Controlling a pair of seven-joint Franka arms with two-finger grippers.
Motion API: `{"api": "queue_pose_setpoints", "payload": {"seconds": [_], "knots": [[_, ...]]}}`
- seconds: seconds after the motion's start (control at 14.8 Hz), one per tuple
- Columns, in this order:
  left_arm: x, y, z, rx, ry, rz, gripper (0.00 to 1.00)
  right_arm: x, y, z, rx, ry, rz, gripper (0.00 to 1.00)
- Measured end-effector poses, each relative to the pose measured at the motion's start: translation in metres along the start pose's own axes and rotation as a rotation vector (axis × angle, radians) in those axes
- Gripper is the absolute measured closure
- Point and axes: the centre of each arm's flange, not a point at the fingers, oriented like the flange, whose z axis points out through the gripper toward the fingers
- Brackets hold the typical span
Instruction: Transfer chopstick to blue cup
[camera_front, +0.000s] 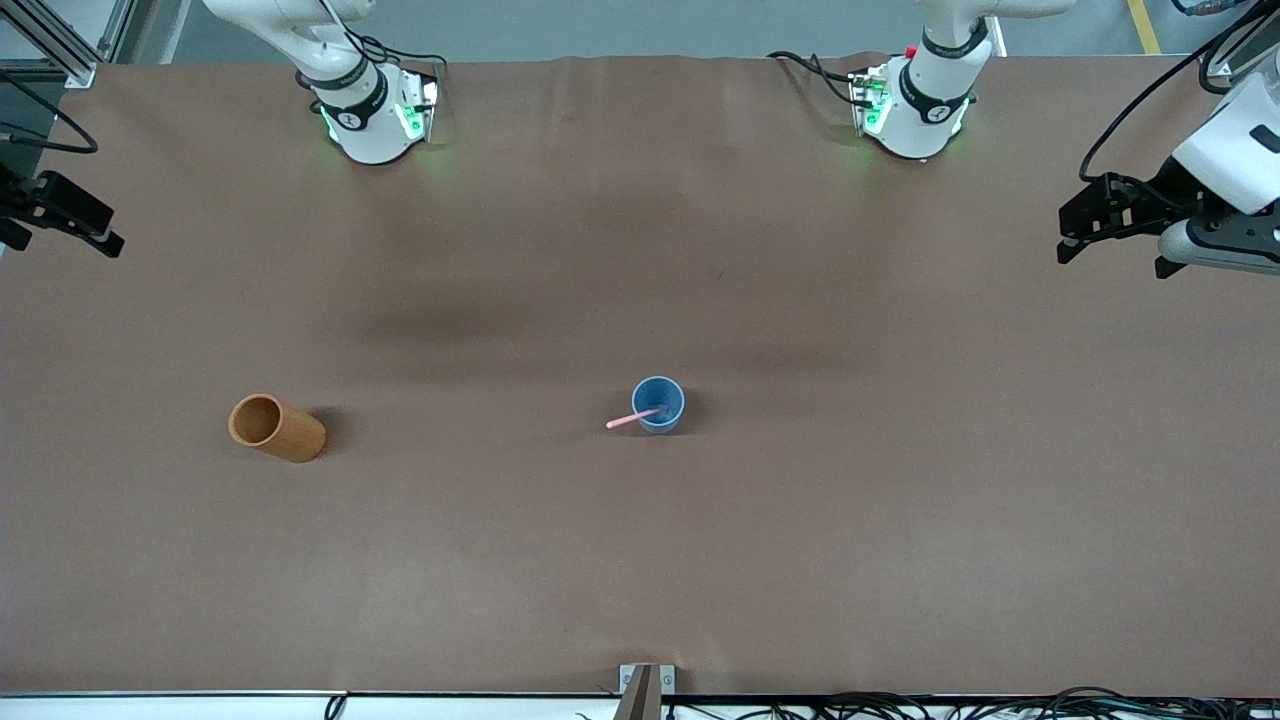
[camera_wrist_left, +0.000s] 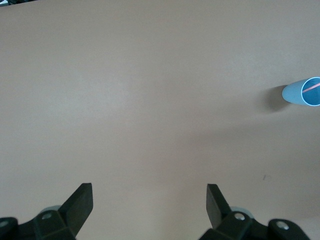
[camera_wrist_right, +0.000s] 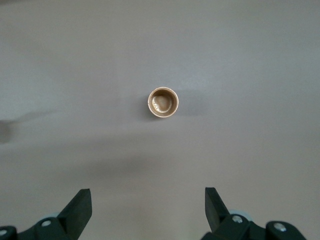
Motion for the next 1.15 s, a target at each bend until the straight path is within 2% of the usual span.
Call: {"api": "queue_pose_setpoints", "payload": {"seconds": [1.15], "knots": [[0.0, 0.0, 0.0, 0.0, 0.0, 0.0, 0.0, -0.001, -0.0048, 0.0046, 0.0, -0.025, -0.106, 0.0]]}}
